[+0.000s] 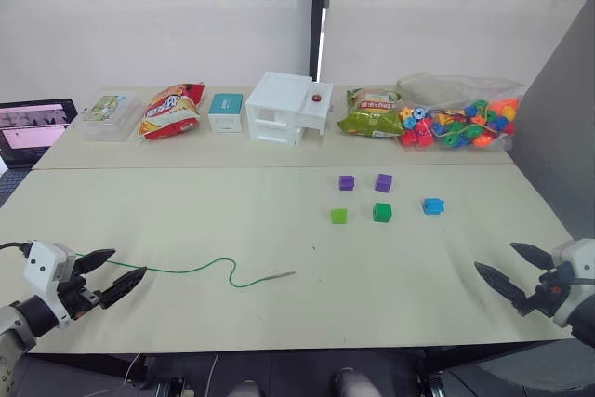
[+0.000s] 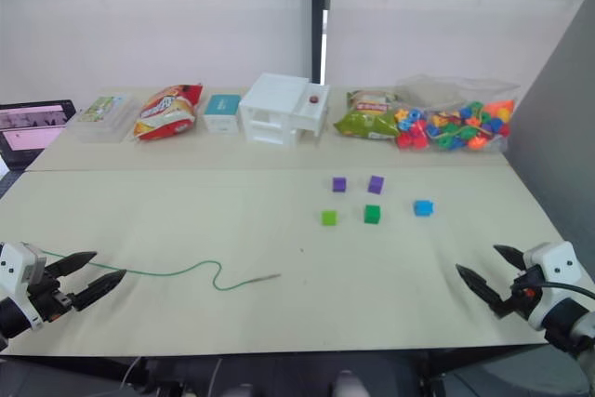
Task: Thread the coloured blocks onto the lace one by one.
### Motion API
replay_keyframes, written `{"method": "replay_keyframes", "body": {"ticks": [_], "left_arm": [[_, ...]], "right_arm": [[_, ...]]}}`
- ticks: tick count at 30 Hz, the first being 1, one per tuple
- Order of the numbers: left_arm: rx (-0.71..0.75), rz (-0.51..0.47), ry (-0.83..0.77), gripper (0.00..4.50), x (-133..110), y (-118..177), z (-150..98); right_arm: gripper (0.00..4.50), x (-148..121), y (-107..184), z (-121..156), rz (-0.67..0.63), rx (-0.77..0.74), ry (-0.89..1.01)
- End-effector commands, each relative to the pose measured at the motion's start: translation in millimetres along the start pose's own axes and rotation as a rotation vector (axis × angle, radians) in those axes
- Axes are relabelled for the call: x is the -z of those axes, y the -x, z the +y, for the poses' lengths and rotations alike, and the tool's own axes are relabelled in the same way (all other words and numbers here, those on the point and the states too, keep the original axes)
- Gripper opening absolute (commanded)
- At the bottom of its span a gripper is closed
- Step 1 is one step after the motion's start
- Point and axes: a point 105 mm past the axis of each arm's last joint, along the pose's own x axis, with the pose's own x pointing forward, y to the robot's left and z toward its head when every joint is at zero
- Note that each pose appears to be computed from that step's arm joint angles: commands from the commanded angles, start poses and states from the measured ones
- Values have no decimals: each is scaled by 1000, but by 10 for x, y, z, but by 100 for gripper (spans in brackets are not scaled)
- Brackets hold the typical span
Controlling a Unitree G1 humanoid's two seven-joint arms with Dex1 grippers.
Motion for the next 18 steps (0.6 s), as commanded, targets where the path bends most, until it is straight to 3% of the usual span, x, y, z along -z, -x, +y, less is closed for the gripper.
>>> {"method": "replay_keyframes", "body": {"ticks": [1, 6, 11, 16, 18], "left_arm": [[13, -20, -29, 450, -70, -22, -15], [197, -64, -37, 450, -218, -313, -456], [436, -28, -43, 450, -326, -524, -1027], [677, 195, -170, 450, -290, -723, -1615], [709, 255, -212, 450, -263, -775, -1704]], "right_arm": [[447, -88, -12, 10, -45, -7, 18], [447, -222, -209, 223, -100, -150, 17], [447, -372, -375, 419, -130, -290, 29], [447, -479, -496, 686, -105, -457, 58], [447, -500, -509, 765, -95, -494, 63]]}}
